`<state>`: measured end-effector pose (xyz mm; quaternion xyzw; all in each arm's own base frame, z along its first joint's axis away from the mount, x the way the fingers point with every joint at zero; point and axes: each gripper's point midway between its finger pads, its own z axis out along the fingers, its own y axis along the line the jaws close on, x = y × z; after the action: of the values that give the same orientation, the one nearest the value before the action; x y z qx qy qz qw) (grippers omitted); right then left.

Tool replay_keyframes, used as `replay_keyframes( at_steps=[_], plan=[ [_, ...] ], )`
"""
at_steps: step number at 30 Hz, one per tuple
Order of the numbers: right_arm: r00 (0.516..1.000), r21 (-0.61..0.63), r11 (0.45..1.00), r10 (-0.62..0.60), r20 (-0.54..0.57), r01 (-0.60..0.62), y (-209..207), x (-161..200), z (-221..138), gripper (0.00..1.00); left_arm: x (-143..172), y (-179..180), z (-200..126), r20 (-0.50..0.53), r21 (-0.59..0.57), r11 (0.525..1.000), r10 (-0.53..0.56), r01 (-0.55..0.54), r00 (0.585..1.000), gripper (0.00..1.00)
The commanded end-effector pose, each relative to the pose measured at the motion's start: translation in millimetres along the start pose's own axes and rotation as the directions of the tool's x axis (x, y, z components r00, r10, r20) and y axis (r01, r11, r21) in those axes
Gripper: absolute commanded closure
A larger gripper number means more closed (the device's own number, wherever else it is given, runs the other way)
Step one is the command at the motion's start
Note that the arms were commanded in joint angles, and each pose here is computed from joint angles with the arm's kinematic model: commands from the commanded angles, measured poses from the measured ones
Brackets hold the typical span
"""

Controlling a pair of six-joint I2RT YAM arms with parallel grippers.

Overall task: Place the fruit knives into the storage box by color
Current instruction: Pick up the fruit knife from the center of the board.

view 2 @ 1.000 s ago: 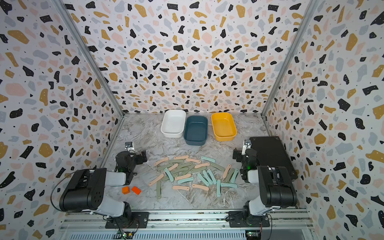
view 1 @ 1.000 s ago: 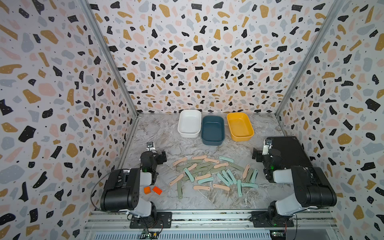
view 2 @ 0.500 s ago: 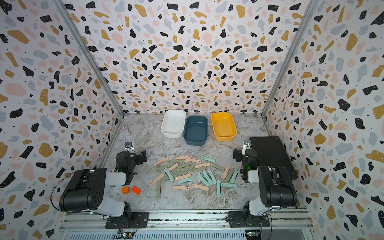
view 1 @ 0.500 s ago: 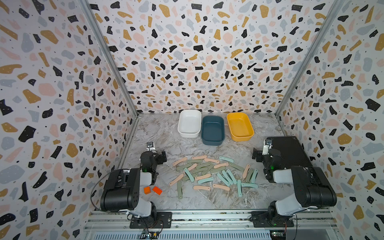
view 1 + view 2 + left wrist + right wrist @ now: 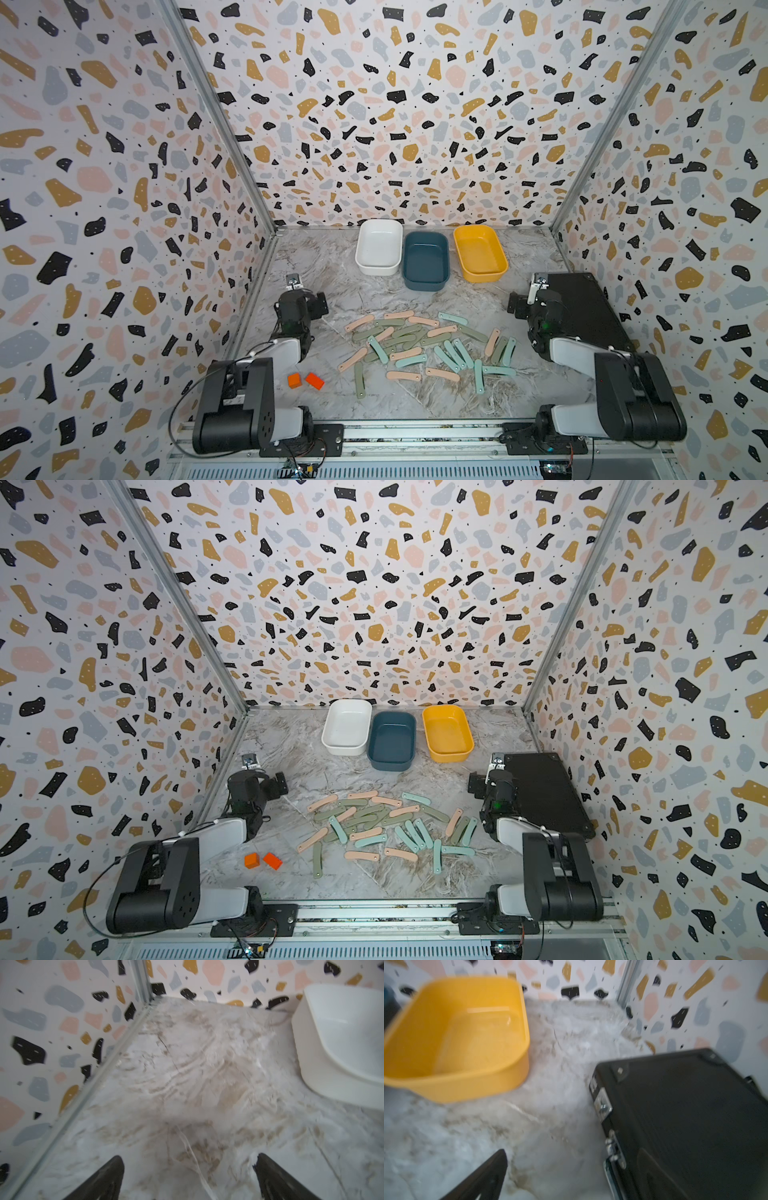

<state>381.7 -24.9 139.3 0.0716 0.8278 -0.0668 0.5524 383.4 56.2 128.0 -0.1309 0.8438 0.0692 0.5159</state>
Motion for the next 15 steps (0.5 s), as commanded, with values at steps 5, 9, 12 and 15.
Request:
replay_keyframes(
  at_steps=[5, 9, 12, 15],
  plan=[
    [0.950, -0.045, 0.969, 0.228, -0.213, -0.243, 26.2, 2.0, -19.4, 0.00, -4.5, -14.3, -22.5, -0.275, -0.154, 0.982, -0.151, 0.111, 0.949, 0.01],
    [0.870, -0.143, 0.951, 0.183, -0.457, -0.276, 64.8, 35.9, -26.7, 0.00, 11.7, -45.3, -24.5, -0.456, -0.110, 0.986, -0.159, 0.122, 0.876, 0.01],
    [0.819, -0.242, 0.951, 0.020, -0.573, -0.192, 95.2, 51.9, -43.4, 0.00, 27.1, -66.5, -30.3, -0.600, -0.059, 0.992, -0.127, 0.114, 0.790, 0.01],
    [0.761, -0.329, 0.934, -0.112, -0.639, -0.138, 114.1, 67.3, -59.1, 0.00, 41.2, -88.2, -41.2, -0.695, 0.031, 0.994, -0.053, 0.104, 0.717, 0.01]
  ],
)
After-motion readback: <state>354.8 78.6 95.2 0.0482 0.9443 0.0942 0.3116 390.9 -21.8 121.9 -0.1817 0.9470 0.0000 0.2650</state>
